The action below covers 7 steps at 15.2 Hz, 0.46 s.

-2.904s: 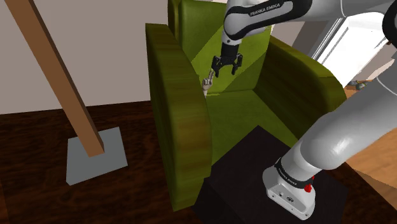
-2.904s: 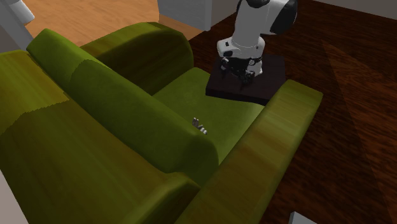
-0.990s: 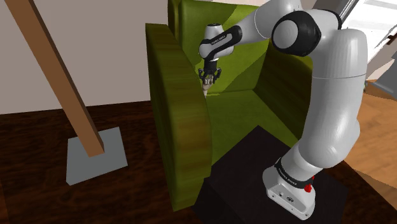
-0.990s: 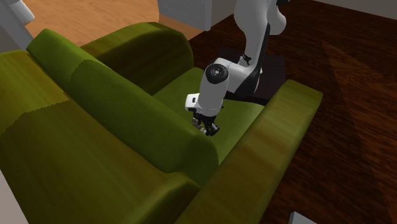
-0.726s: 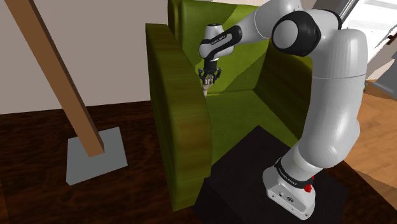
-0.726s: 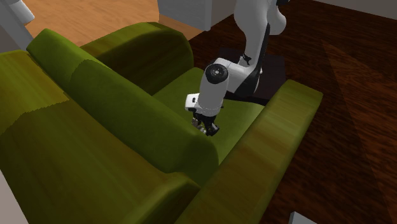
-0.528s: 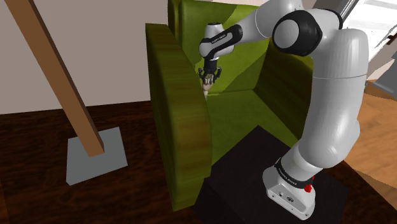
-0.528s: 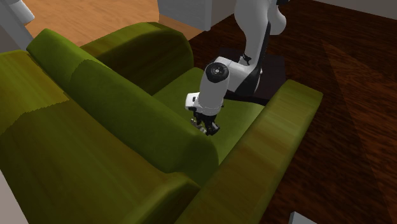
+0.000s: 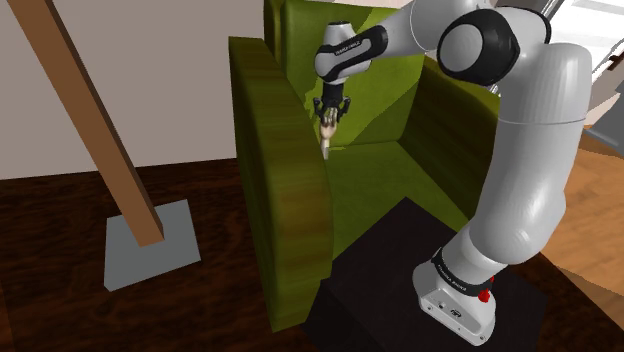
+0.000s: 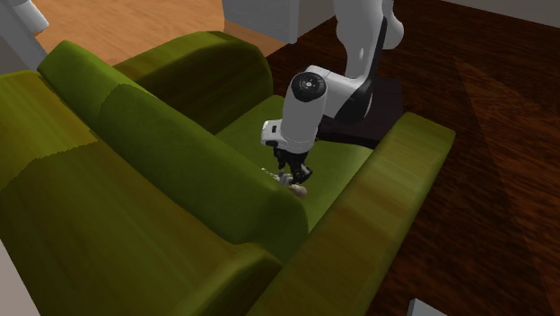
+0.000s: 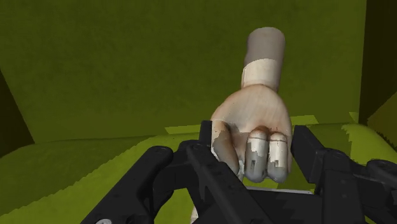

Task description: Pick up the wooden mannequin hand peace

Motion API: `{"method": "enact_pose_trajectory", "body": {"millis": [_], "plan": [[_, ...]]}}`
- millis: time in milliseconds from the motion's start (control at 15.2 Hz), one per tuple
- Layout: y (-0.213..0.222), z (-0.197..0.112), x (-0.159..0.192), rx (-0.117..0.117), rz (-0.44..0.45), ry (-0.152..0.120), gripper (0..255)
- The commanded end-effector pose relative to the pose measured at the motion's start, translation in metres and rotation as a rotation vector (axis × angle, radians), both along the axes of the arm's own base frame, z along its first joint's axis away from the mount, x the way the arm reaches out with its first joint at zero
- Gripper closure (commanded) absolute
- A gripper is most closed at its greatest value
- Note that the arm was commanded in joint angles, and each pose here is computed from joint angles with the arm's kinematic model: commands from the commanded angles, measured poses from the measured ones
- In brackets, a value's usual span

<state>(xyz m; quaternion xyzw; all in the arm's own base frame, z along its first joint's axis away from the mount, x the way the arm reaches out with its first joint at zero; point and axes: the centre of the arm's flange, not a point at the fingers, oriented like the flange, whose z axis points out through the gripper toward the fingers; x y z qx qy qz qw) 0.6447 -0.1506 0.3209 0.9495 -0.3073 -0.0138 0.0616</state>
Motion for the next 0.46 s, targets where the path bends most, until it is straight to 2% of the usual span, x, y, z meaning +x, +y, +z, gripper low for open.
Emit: {"method": "enact_pose_trajectory", "body": {"millis": [0, 264, 396], "plan": [[-0.002, 0.013, 0.001, -0.003, -0.001, -0.009, 255], [-0.002, 0.034, 0.001, -0.003, -0.001, -0.009, 255], [-0.002, 0.035, 0.001, -0.003, -0.001, -0.009, 255]]}}
